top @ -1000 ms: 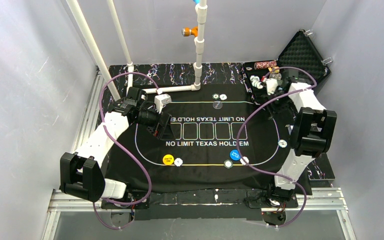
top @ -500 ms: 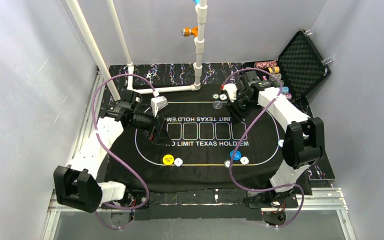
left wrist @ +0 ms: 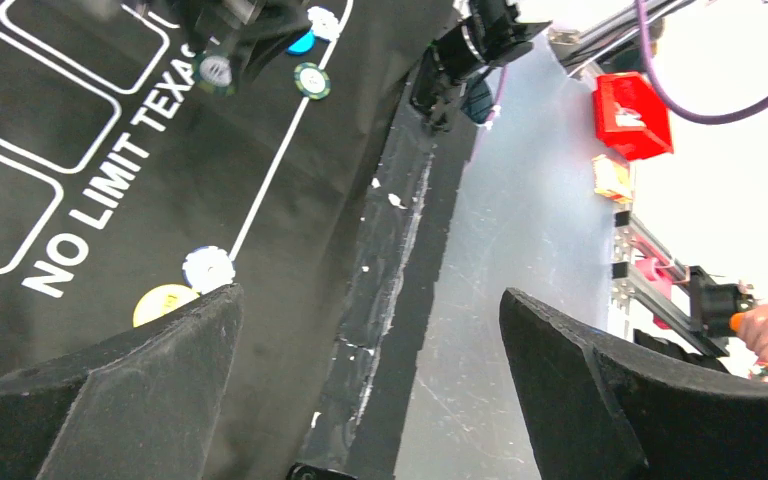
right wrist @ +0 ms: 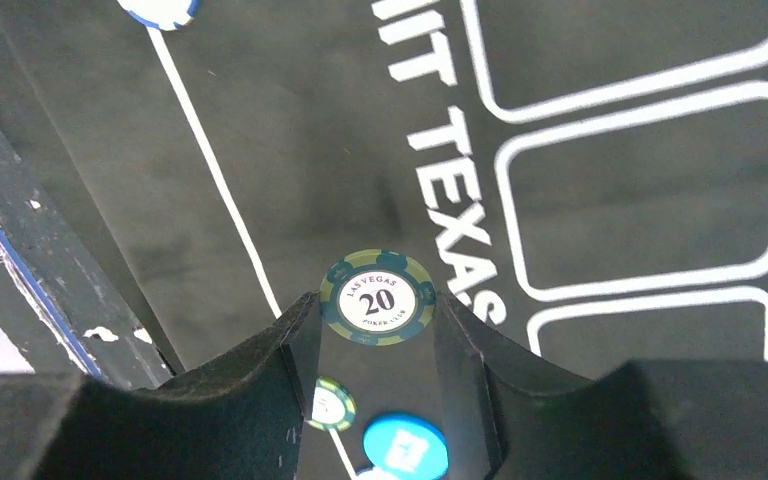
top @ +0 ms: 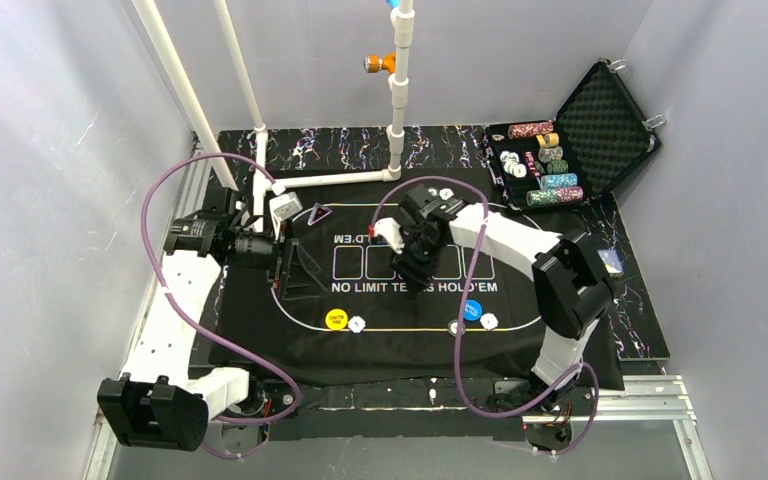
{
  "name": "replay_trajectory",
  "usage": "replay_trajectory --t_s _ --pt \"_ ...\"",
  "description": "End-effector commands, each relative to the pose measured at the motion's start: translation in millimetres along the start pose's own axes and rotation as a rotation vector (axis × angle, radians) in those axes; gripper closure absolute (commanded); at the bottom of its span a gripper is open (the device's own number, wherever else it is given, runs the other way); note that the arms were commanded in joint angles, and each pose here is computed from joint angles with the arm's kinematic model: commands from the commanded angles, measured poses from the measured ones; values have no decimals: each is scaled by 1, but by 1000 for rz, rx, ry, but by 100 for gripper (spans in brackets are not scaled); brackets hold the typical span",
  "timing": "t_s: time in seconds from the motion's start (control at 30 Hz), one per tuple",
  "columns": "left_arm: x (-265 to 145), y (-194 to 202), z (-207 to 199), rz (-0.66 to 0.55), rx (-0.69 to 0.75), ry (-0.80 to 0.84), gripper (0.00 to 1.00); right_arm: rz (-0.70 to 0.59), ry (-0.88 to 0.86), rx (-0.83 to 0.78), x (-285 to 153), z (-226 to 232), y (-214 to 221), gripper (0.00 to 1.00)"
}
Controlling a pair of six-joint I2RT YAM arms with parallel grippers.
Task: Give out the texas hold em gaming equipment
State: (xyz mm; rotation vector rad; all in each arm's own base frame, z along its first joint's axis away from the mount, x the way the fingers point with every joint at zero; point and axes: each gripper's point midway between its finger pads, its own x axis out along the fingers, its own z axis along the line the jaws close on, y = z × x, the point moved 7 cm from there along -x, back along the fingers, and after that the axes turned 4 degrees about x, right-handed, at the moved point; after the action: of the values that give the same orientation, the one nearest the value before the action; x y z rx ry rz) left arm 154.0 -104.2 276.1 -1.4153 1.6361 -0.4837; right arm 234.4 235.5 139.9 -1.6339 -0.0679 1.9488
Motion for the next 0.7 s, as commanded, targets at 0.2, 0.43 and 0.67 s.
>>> replay_trajectory --t_s 0.2,0.43,0.67 --pt "-21 -24 -47 -117 67 111 1 -57 -10 -194 38 47 -63 65" --pt "-26 -35 -61 -142 80 143 1 -47 11 -287 71 72 -100 65" --pt "-34 -43 -81 -158 116 171 1 -54 24 -360 90 96 -129 66"
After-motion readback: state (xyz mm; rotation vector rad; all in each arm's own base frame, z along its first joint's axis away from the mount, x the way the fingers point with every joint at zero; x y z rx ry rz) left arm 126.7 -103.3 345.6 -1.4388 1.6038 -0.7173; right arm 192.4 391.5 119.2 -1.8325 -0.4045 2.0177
